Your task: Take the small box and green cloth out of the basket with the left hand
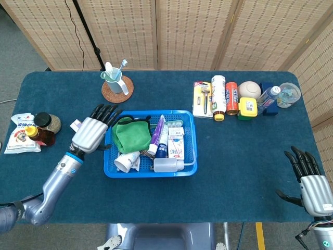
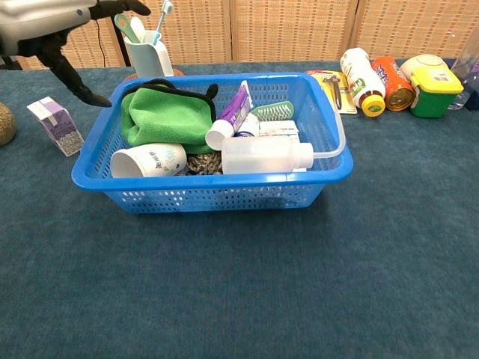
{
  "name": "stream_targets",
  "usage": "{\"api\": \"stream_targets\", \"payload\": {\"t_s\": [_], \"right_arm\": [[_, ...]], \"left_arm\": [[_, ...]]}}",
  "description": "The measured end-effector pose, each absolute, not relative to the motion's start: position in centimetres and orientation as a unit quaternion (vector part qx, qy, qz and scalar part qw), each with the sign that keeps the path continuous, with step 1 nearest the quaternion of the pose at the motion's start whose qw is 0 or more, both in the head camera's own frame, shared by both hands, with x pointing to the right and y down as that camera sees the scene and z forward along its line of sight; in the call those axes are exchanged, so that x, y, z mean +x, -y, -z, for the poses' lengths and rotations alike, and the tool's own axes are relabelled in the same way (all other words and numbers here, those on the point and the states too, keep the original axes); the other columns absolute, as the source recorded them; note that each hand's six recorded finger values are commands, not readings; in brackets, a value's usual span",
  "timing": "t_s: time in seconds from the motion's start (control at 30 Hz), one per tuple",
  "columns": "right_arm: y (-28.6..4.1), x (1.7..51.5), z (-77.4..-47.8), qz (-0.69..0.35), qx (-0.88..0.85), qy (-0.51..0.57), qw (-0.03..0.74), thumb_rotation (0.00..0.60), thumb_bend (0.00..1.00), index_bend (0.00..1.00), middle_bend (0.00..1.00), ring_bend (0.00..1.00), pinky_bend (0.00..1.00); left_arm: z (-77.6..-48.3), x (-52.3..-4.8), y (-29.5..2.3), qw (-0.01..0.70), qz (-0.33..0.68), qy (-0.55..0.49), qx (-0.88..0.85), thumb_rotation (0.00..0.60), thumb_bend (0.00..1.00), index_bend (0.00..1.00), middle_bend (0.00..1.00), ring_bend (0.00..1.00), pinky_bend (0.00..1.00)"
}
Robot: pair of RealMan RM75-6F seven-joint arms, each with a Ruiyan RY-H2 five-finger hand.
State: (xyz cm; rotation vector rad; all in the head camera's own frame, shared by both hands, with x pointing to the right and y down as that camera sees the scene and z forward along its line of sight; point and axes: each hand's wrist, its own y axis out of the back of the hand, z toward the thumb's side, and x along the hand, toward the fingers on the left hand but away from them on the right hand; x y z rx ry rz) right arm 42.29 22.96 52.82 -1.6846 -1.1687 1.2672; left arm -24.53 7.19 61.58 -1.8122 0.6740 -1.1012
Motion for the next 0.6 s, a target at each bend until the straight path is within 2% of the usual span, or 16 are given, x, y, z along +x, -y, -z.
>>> {"api": "stream_targets", "payload": {"t_s": [0.27, 0.6], "right_arm": [[-22.8, 42.6, -52.8, -0.493, -0.651, 0.456, 0.354, 0.6, 0.0, 0.0, 0.0, 0.0, 0.0], [-22.7, 42.8, -52.8, -0.493, -0.651, 0.458, 0.352, 0.6, 0.0, 0.0, 0.0, 0.0, 0.0]], "left_arm": [[-63.6, -21.3, -8.1, 0.437, 0.453, -0.236, -0.74, 0.6, 0.02, 0.0, 0.0, 0.0, 0.0], [-66.0, -20.4, -8.9, 0.433, 0.483, -0.201, -0.734, 0.6, 0.03, 0.0, 0.0, 0.0, 0.02]]}}
